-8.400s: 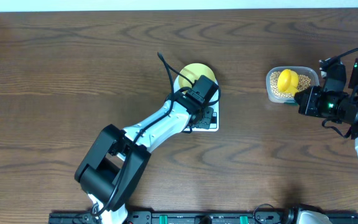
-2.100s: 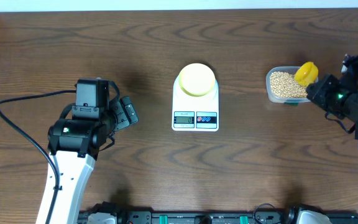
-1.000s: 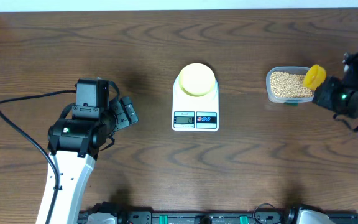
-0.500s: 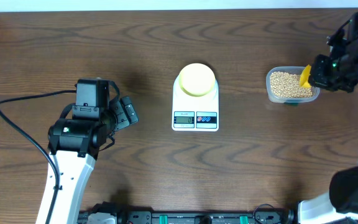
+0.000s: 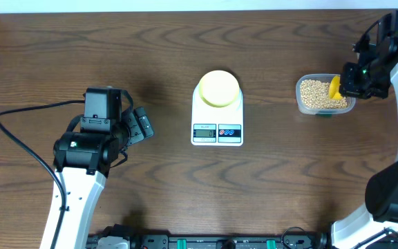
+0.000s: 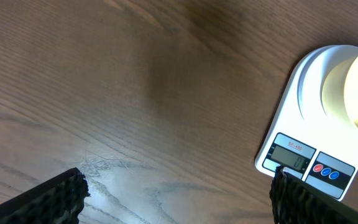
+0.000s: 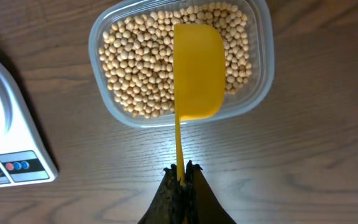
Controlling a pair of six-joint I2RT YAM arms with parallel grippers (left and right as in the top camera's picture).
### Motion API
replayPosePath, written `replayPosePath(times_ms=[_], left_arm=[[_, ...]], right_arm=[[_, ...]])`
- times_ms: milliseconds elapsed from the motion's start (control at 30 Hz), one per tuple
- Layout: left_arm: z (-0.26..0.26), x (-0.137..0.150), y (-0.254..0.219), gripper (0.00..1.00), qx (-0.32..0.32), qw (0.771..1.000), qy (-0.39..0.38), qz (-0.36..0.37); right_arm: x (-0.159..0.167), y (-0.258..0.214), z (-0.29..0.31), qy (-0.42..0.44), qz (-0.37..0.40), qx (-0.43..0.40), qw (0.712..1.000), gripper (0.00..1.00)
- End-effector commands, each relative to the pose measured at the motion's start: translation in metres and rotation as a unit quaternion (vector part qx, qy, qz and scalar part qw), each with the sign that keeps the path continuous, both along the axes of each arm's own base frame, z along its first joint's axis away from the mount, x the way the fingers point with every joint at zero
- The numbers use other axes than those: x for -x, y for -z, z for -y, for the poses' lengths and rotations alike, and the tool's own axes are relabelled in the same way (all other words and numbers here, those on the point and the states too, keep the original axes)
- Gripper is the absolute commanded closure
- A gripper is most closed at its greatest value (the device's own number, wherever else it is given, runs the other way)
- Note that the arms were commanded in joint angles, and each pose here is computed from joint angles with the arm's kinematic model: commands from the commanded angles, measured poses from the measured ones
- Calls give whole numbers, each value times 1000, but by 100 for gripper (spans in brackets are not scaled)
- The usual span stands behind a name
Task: Scoop item into bowl and weigh 50g on scale
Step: 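Push the scoop down into the soybeans with the right gripper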
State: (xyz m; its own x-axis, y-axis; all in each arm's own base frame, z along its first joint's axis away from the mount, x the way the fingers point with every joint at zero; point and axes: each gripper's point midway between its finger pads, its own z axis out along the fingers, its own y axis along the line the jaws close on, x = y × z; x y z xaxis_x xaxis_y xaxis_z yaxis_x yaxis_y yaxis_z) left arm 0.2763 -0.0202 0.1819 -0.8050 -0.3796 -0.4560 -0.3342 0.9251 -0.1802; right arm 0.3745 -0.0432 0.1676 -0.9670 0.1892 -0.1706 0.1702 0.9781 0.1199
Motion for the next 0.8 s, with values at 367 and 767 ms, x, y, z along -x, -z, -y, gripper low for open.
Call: replayPosePath(times_ms=[367,767], left_arm=[[-4,-2,-3,4,-7,1000,-8,4],[-4,-2,-3,4,-7,1000,-8,4]], right_arm=[[-4,12,-1,-49,-15,7,999,99],[3,29,-8,-80,-30,0,996,99]])
